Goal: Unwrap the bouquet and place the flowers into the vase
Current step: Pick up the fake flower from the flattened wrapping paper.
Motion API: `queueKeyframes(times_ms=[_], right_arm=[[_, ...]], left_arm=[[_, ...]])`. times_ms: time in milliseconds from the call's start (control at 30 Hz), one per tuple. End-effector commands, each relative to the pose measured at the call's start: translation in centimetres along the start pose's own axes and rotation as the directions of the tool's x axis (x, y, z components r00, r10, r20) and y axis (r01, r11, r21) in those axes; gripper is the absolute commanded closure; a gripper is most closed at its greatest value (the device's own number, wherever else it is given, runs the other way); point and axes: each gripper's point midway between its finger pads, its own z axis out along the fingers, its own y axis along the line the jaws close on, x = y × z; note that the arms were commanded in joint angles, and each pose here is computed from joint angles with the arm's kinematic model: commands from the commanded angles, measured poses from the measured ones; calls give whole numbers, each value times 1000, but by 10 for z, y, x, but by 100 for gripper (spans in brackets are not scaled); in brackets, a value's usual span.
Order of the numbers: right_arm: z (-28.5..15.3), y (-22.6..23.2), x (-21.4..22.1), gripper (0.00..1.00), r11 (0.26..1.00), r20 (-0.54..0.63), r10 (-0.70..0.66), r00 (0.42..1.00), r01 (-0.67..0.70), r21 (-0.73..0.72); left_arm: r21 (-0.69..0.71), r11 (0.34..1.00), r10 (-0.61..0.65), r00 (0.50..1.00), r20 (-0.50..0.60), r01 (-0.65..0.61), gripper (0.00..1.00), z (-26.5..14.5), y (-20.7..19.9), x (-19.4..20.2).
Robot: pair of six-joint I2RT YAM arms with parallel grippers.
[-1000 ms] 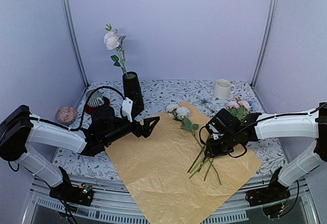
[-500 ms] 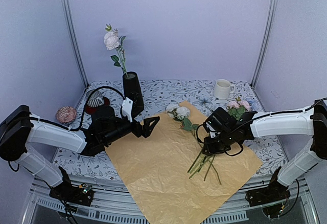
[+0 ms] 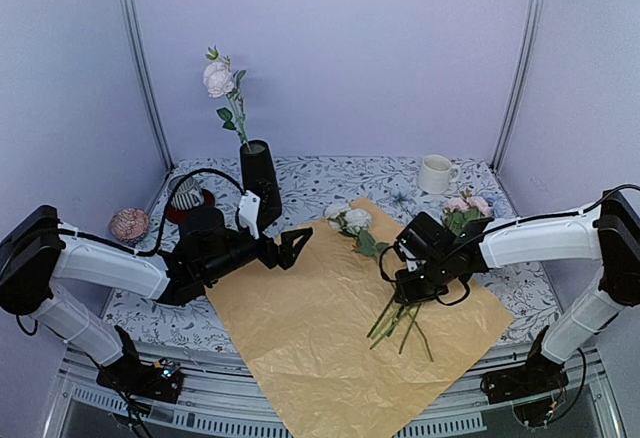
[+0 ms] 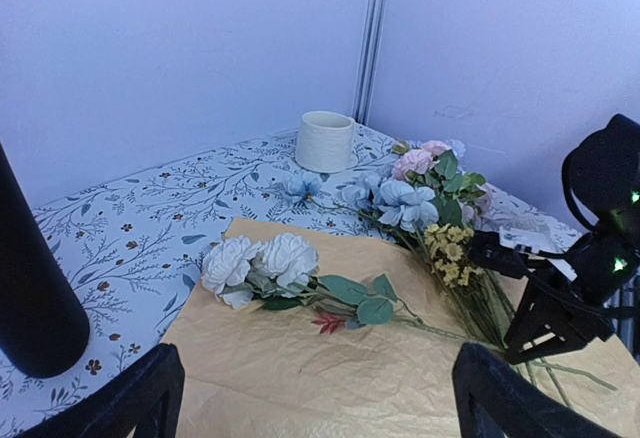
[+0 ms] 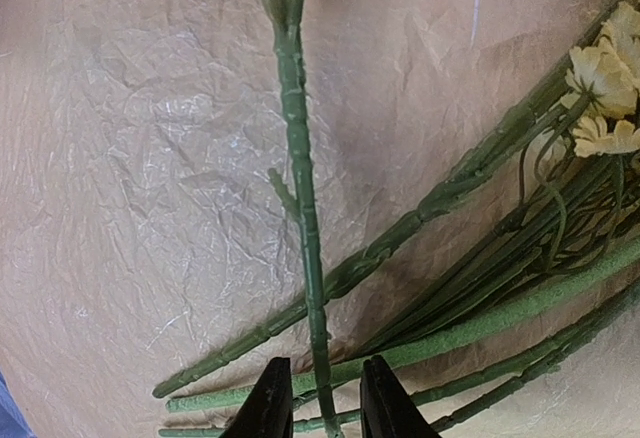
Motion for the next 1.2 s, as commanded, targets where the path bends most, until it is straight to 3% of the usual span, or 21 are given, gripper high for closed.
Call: queueKeyframes(times_ms=[0,267,433,633,767,1000,1167], right_arm=[[3,8,-10,73,1000,23,-17,1000,18,-6],[16,7,-7,77,1000,2,-23,1000,23,2],[13,8,-13,85,1000,28,-22,999,22,1],[-17,16,-38,96,999,148,-21,989,26,-31],[-46,28,-60,96,996,257,-24,966,46,-80],[-93,40,-104,96,989,484,-42,874,104,-102],[-136,60,-141,96,971,674,-70,735,205,-123]], left_arm=[[20,1000,10,1000,12,-10,4,3,-8,-6],[19,1000,10,1000,11,-10,4,4,-8,-6],[15,1000,9,1000,19,-10,4,2,-7,-8],[11,1000,7,1000,24,-7,5,0,-6,-9],[12,1000,6,1000,27,-6,5,0,-6,-10],[7,1000,-1,999,54,1,5,-7,-5,-14],[-1,1000,0,998,65,0,6,-9,-3,-16]])
